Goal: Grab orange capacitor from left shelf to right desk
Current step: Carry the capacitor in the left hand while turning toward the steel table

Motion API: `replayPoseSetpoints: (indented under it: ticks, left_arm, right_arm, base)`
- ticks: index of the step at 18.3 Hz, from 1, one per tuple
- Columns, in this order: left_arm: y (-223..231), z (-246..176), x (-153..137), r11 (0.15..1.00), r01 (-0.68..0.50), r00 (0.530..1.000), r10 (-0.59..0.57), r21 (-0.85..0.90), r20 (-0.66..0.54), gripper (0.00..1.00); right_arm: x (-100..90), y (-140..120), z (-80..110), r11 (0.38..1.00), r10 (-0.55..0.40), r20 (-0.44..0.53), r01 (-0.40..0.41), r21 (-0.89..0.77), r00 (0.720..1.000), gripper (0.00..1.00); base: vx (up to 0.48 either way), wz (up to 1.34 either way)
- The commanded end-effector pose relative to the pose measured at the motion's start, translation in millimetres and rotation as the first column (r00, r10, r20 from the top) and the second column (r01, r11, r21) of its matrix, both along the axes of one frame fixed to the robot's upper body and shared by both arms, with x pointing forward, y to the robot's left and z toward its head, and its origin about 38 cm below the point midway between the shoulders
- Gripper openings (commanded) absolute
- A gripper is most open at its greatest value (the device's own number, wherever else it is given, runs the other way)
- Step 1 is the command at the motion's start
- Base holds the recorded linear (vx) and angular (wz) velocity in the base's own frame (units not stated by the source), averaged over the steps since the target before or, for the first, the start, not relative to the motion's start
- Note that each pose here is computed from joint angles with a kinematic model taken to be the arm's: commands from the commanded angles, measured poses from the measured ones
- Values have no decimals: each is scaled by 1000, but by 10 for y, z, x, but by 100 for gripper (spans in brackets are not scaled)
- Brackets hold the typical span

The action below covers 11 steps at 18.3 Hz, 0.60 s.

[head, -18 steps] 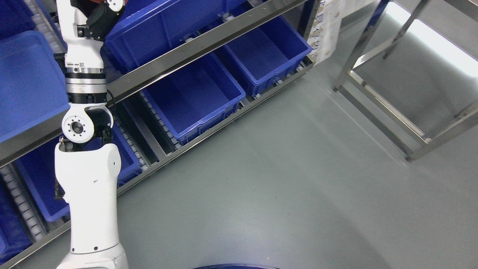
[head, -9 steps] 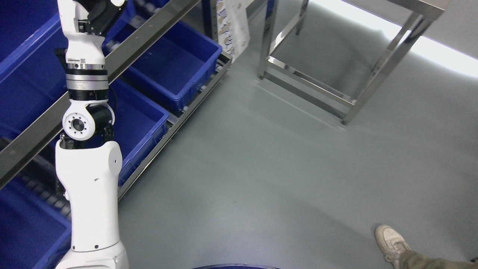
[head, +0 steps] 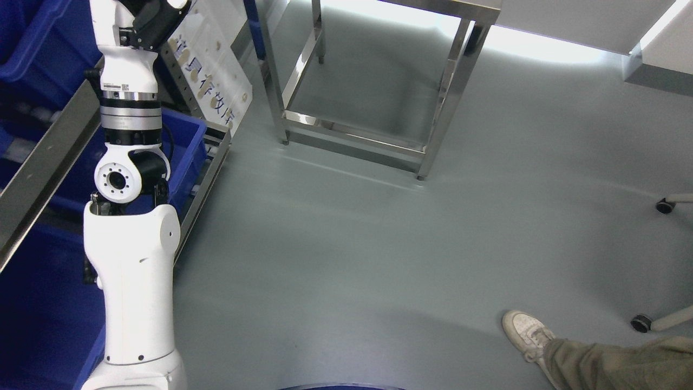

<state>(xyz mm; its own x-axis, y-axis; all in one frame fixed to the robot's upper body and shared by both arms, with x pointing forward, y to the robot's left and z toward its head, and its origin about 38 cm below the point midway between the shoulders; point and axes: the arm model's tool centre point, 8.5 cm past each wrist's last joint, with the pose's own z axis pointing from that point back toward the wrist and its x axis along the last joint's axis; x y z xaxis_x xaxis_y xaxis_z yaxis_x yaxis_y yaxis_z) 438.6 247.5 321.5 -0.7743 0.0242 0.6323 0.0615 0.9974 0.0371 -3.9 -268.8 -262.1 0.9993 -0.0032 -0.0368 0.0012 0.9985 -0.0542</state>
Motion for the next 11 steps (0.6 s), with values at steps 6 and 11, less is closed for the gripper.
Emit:
replayPoseSetpoints:
  ticks: [6, 11]
  left_arm:
    - [-174, -2, 1, 998, 51, 999, -51, 37, -1, 2]
    - [-386, -34, 9, 993, 103, 995, -102, 63, -16, 2]
  right_arm:
    - [29, -115, 4, 1000, -8, 21, 9, -18, 1000, 100]
    - [29, -115, 4, 1000, -8, 21, 9, -18, 1000, 100]
  base:
    - [378, -317]
    - [407, -226]
